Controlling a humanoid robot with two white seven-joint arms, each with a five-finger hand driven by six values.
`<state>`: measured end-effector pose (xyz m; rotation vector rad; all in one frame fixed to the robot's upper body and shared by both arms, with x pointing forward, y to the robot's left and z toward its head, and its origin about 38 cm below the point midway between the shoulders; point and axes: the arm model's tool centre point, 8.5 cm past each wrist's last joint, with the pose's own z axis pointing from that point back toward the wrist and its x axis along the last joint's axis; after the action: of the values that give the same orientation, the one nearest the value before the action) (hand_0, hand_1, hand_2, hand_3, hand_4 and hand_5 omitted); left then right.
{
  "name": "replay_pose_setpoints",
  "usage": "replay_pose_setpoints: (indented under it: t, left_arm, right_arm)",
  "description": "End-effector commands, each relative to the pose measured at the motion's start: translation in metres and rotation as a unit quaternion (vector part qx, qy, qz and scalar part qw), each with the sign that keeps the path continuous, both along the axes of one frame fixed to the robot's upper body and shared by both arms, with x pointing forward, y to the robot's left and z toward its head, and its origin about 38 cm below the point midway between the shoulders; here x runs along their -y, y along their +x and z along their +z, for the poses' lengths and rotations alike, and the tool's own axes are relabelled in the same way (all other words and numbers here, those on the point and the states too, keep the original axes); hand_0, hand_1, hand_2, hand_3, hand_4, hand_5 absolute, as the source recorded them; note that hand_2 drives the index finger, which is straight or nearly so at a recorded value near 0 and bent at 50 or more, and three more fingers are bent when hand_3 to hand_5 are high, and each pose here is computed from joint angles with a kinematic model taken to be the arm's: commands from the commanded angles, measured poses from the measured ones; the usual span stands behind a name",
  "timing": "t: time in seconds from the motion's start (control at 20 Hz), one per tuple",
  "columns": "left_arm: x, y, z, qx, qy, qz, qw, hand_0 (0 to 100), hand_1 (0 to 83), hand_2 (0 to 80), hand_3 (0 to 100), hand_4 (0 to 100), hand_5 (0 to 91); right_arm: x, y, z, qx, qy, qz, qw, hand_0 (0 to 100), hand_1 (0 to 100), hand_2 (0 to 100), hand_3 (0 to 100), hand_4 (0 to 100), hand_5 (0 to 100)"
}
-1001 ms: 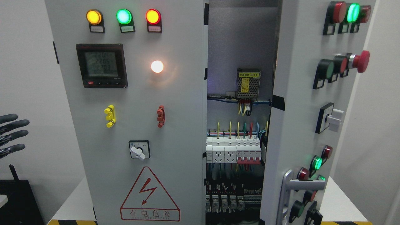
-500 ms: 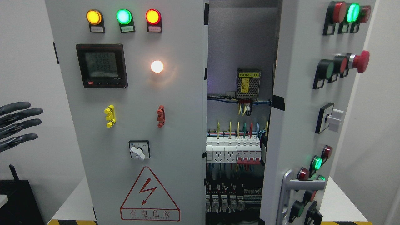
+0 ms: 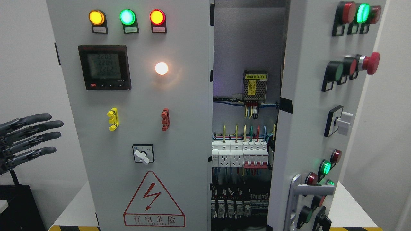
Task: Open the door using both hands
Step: 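Raise the left hand and reach into the gap of the ajar door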
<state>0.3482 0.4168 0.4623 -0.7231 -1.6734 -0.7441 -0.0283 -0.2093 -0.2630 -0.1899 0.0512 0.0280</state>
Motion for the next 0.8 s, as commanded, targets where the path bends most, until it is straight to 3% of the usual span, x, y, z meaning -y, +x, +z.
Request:
replay_pose_setpoints:
  t: [0.0, 0.3, 0.45, 0.75]
  left_arm:
    - [0.06, 0.031, -0.069, -0.1, 0.009, -0.082, 0.992, 12, 38.9, 0.0, 0, 0, 0.0]
    - [0.12, 0.054, -0.061, -0.131, 0.07, -0.147, 0.978, 12, 38.9, 0.0, 0, 0, 0.0]
    - [0.143, 0.081, -0.056, -0.135, 0.063, -0.158, 0.976, 12, 38.9, 0.0, 0, 0, 0.0]
    - [0.23, 0.135, -0.04, -0.123, 0.054, -0.201, 0.97, 12, 38.9, 0.0, 0, 0, 0.0]
  right_arm:
    - [0.0, 0.0, 0.0, 0.0, 0.0, 0.0, 1.0, 12, 39, 0, 0, 0, 0]
    - [0.0, 0.0, 0.0, 0.0, 0.0, 0.0, 1.0, 12, 39, 0, 0, 0, 0]
    - [0.0, -0.001, 0.0, -0.001, 0.0, 0.0, 1.0, 12, 39, 0, 0, 0, 0]
    - [0.0, 0.0, 0.0, 0.0, 0.0, 0.0, 1.0, 12, 39, 0, 0, 0, 0]
